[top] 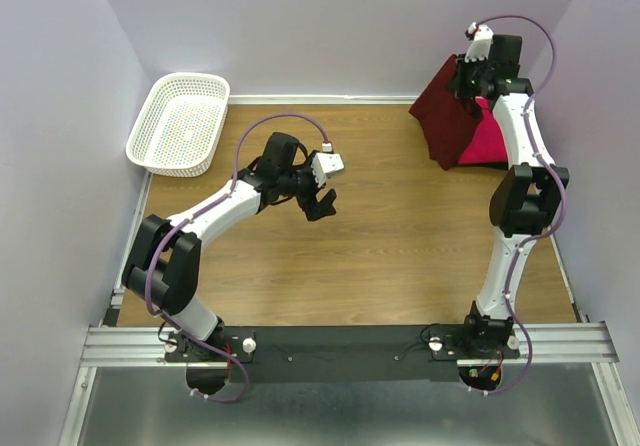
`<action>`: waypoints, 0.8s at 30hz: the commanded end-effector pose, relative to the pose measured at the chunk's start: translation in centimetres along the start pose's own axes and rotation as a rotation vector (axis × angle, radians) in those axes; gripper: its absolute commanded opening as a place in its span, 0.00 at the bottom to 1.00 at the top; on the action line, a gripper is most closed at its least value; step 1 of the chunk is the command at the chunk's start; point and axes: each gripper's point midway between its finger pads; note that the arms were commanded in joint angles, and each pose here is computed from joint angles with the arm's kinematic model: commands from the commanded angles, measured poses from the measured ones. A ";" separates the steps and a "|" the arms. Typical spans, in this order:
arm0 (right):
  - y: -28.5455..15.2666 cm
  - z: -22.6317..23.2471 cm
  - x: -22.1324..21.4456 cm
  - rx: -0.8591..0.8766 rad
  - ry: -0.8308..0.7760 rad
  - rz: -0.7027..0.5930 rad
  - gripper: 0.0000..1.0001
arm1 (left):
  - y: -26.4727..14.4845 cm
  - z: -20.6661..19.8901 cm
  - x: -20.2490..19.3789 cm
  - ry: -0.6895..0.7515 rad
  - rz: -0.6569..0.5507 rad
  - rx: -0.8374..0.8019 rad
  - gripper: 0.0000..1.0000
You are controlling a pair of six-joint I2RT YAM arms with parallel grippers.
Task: Fold and stack the t-shirts
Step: Put the neatly folded tshirt into the corner of the board with the right arm
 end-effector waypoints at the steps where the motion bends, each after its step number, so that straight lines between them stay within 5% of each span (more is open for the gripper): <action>1: -3.9 0.4 4.8 -0.030 -0.041 -0.098 0.01 | -0.5 0.4 0.8 0.024 -0.028 0.028 0.91; 15: -8.4 1.5 8.7 -0.022 -0.062 -0.178 0.01 | 0.0 -0.4 -0.2 0.012 -0.023 -0.004 0.91; 24: -8.5 -1.1 7.5 -0.039 -0.032 -0.149 0.01 | 0.4 -0.5 -0.4 -0.007 -0.013 -0.027 0.91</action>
Point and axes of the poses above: each gripper's point midway between its finger pads, its own y axis out along the fingers, its own z axis along the line the jaws close on, x = y × z, and after that the axes turned 10 degrees about y, right-handed
